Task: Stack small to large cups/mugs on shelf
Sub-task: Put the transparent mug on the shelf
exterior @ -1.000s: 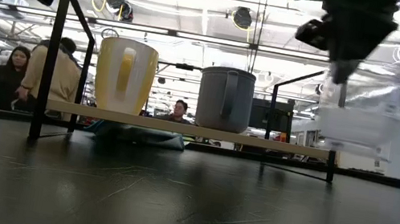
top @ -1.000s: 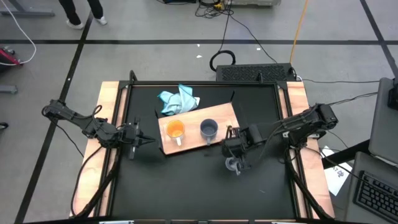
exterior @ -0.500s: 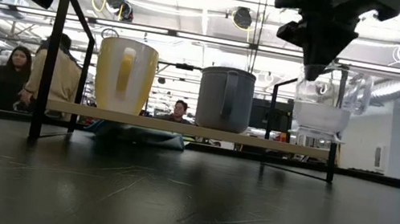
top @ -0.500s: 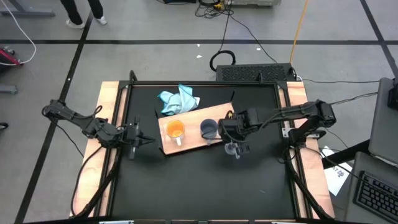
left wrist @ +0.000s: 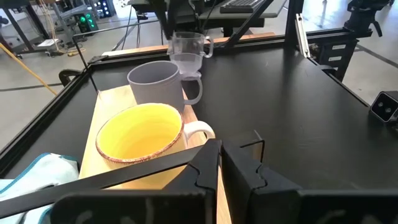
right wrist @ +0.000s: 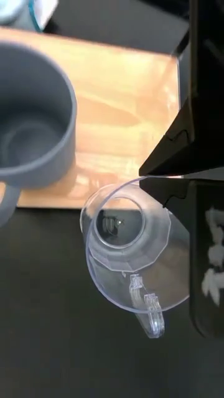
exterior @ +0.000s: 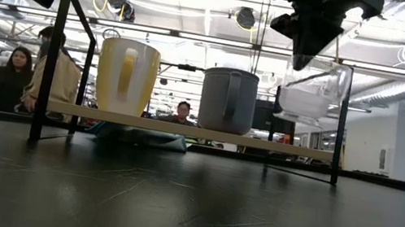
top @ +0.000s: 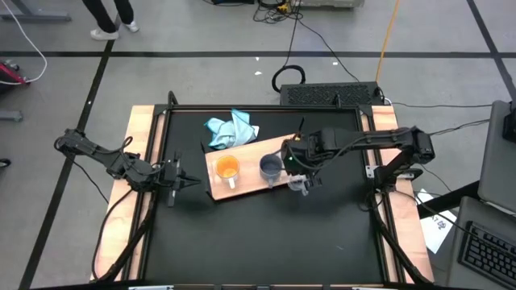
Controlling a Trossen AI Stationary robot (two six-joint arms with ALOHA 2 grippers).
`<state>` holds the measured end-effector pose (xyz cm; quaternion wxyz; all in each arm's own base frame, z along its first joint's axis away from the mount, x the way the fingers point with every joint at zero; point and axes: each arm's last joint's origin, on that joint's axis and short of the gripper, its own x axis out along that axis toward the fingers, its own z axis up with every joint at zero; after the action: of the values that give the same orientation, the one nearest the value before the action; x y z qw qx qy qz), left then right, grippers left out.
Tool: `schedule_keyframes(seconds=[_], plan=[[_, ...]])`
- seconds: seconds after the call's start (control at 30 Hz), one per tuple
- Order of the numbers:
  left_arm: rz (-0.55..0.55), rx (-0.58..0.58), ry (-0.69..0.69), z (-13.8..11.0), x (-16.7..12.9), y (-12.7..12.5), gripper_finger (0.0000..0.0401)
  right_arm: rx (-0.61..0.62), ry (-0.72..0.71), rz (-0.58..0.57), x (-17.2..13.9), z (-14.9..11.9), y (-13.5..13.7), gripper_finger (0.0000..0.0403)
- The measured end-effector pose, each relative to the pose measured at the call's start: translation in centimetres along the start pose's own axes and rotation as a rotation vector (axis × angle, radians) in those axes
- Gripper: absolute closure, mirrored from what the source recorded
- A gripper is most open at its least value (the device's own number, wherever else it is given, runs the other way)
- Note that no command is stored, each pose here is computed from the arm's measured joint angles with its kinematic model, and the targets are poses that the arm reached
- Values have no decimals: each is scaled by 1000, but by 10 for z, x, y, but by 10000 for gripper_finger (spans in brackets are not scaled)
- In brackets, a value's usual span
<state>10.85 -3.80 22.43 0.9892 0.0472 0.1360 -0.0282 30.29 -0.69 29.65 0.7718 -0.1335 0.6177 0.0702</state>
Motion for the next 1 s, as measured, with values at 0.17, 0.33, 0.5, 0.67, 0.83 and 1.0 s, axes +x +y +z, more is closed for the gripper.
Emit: schedule_keyframes(seconds=[0.17,0.33,0.5,0.67,0.83,1.0], plan=[[0,1,0,0,0,0,380,-19,8,-11,-5,-5,-16,403],[0,2,0,0,0,0,380,-31,11,-22,-6,-11,-31,403],[1,17,1,0,0,0,380,-47,9,-33,-5,-15,-42,403],[19,26,0,0,0,1,380,-55,-13,-54,-5,-17,-52,403],[27,36,-1,0,0,1,380,-52,-24,-65,-5,-19,-59,403],[27,37,-1,0,0,1,380,-32,-36,-40,-3,-20,-65,403]])
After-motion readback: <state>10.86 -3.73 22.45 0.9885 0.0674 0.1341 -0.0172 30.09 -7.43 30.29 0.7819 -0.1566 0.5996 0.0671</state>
